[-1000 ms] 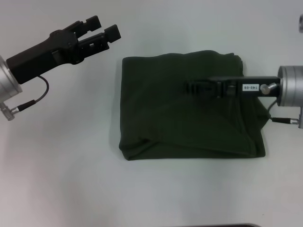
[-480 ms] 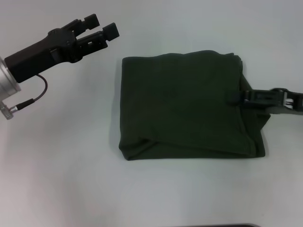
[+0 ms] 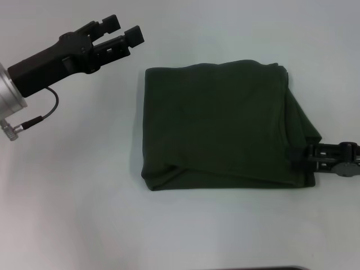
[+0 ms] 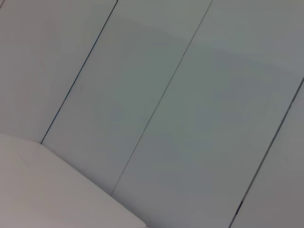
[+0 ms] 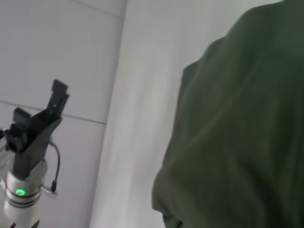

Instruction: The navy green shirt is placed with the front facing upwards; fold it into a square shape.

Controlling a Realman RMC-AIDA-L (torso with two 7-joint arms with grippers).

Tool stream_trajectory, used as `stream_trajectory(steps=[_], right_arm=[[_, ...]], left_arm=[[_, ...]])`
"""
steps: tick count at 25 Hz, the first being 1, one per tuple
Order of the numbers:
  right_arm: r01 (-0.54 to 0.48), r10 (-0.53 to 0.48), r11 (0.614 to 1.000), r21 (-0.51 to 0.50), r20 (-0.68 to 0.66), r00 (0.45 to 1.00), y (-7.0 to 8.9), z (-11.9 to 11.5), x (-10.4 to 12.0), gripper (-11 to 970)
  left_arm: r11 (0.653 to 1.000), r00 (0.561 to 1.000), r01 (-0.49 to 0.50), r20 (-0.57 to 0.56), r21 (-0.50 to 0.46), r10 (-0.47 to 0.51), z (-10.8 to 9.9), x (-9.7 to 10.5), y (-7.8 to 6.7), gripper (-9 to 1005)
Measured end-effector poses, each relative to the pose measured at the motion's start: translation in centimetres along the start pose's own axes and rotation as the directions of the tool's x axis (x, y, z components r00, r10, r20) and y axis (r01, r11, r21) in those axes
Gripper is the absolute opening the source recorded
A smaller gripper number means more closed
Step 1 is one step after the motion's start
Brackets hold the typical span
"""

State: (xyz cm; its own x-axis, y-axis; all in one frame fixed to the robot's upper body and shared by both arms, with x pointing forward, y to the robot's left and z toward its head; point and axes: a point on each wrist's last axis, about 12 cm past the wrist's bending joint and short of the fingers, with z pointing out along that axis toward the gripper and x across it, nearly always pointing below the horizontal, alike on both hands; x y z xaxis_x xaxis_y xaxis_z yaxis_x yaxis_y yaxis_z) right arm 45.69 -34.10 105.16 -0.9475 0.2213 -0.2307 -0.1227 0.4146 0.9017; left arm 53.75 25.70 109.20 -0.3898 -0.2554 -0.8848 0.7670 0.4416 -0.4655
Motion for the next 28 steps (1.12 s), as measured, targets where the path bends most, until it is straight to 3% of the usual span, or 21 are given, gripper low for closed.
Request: stream_trajectory(steps=[11,28], right_arm=[[-0.051,0.047,0.996,0.075,0.063,0.997,-1.0,-2.1,0.6,766],[-0.042,0.036,0.992,0.117,0.048,0.998,-1.1,-0.8,-0.4,767]], left_arm=[[1.000,1.000,-0.006,0.005,-0.005,0.006,-0.2,0.1,0.0,950],[1.000,1.000,-0.011,0.003,-0.013,0.011,-0.2,0.1,0.1,949]])
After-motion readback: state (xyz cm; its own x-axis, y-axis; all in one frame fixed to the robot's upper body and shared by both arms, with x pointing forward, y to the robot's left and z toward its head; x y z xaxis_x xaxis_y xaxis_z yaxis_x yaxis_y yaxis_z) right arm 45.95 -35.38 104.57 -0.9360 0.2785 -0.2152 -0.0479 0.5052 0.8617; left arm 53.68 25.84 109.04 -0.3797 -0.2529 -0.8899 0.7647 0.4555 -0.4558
